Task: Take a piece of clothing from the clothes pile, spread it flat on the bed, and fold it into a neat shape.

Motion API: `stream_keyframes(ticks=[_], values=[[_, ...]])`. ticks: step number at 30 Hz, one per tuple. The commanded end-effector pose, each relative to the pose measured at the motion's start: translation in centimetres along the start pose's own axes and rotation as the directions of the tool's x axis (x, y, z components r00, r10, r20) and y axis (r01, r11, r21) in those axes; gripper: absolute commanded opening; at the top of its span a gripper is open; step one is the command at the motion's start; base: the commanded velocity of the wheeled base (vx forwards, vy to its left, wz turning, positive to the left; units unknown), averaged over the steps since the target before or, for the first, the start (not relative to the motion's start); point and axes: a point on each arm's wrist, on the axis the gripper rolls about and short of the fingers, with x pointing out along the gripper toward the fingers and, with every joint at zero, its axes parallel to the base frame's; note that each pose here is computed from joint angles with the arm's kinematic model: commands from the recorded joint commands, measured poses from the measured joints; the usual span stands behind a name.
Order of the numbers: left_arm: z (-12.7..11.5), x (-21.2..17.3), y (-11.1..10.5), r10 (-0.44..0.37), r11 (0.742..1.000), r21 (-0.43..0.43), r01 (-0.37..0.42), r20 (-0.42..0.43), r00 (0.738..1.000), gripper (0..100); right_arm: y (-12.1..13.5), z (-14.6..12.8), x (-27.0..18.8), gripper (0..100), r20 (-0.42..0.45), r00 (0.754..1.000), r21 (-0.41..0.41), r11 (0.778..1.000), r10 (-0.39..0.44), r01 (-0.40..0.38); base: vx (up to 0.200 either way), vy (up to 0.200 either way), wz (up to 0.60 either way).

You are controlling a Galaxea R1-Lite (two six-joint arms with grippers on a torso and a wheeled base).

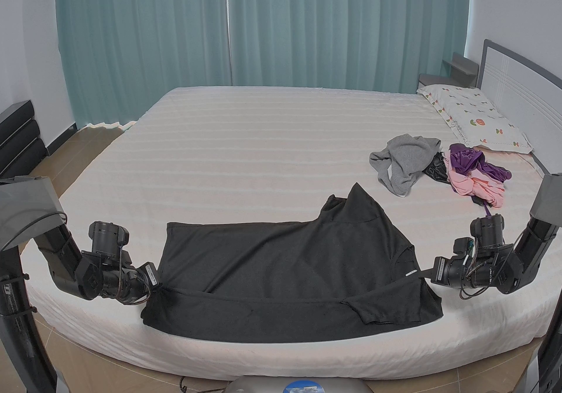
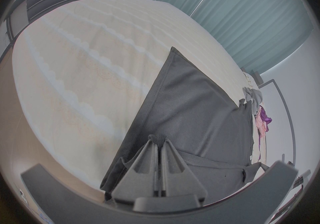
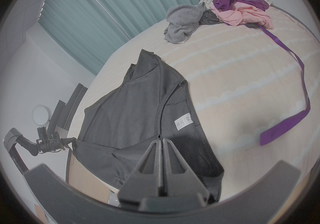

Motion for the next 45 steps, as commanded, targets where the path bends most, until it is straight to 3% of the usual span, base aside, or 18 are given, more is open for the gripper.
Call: stream_keyframes(ticks=[1,11,12,14,15,20,32,36,45], values=[[-0.1,1.4,0.0,0.017,1.000,0.000,-0.017,-0.013,1.000,0,-0.2,-0.1,1.0,0,-0.019,1.000,0.002,1.000,-0.002,0.002,0.000,0.000,0.00],[-0.1,1.7,0.1,0.021,1.000,-0.012,-0.021,-0.016,1.000,0,-0.5,-0.1,1.8,0,-0.028,1.000,0.005,1.000,-0.007,0.007,0.000,0.000,0.00],[-0.1,1.7,0.1,0.021,1.000,-0.012,-0.021,-0.016,1.000,100,-0.5,-0.1,1.8,0,-0.028,1.000,0.005,1.000,-0.007,0.007,0.000,0.000,0.00],[0.1,1.7,0.0,0.015,0.999,-0.052,-0.015,-0.009,1.000,100,-0.6,-0.3,1.9,0,-0.037,0.999,0.008,1.000,-0.009,0.009,0.000,0.000,0.00],[0.2,1.7,-0.1,0.012,0.998,-0.058,-0.012,-0.007,1.000,100,-0.6,-0.2,1.8,100,-0.034,0.999,0.009,1.000,-0.006,0.007,0.000,0.000,0.00],[0.1,1.5,0.1,0.016,0.998,-0.067,-0.017,-0.011,1.000,100,-0.2,0.0,1.1,100,-0.014,1.000,0.029,1.000,0.006,-0.006,0.000,0.000,0.00],[1.7,-0.6,-0.2,-0.015,0.982,-0.185,0.027,0.068,0.998,100,-0.4,0.1,-0.5,100,0.001,0.998,0.205,0.976,0.070,-0.069,0.000,0.000,0.00],[2.1,-0.9,-0.4,-0.030,0.967,-0.252,0.049,0.082,0.996,100,-0.3,0.1,-0.5,100,0.016,0.997,0.217,0.973,0.078,-0.080,0.000,0.000,0.00],[2.0,-1.1,-0.5,-0.037,0.967,-0.250,0.055,0.077,0.996,100,-0.2,-0.1,-0.5,100,0.019,0.996,0.210,0.974,0.084,-0.086,0.133,0.000,0.00]])
